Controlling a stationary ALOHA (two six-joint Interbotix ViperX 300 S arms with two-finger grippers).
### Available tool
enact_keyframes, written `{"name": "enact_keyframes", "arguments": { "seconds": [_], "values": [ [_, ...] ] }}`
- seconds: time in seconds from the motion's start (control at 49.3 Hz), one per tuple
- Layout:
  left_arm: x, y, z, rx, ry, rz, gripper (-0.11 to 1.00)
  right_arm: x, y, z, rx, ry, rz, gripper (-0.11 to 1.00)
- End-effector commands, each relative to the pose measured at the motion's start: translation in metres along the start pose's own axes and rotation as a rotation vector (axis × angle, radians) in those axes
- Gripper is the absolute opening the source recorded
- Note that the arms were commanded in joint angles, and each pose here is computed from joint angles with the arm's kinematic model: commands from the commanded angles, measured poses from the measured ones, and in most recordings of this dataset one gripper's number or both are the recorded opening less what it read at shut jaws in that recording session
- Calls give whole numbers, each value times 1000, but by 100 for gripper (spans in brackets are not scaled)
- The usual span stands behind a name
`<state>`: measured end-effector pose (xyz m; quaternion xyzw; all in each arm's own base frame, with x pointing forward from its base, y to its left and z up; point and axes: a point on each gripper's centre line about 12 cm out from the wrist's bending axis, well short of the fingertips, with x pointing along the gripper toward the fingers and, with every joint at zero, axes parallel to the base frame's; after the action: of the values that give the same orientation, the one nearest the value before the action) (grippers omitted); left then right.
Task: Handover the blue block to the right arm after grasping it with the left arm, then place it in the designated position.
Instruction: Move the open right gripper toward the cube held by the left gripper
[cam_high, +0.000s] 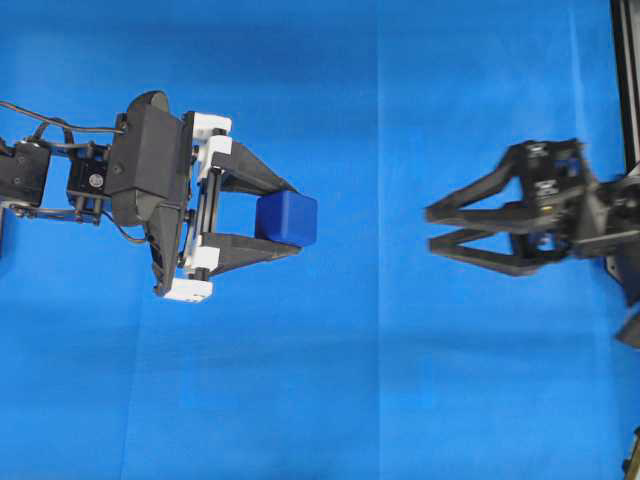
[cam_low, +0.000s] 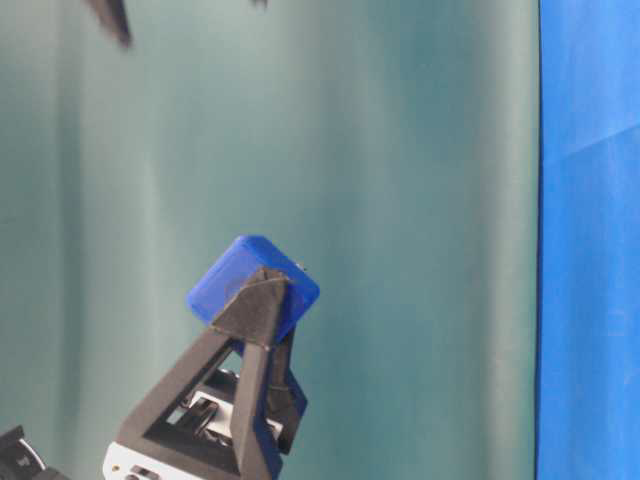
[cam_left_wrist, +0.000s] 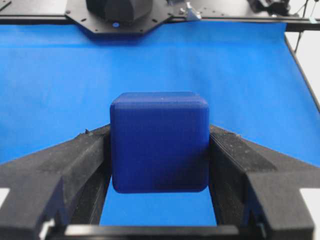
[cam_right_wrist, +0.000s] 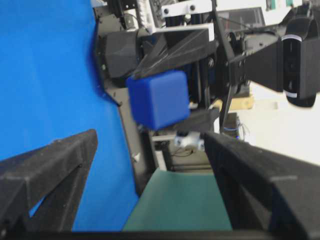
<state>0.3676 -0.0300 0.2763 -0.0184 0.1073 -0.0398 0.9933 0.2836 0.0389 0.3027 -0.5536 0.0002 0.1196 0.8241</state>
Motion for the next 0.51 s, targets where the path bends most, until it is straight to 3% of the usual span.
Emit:
{"name": "enact_keyframes", "arguments": {
  "seconds": [0.0, 0.182, 0.486],
  "values": [
    [-5, 1, 14, -2, -46, 1, 49, 16, -15, 4, -14, -19, -26, 95],
    [-6, 1, 15, -2, -48, 1, 49, 46, -20, 1, -43, -12, -10, 95],
    [-6, 1, 14, -3, -46, 1, 49, 88, -28, -11, -40, 23, 6, 95]
  ]
}}
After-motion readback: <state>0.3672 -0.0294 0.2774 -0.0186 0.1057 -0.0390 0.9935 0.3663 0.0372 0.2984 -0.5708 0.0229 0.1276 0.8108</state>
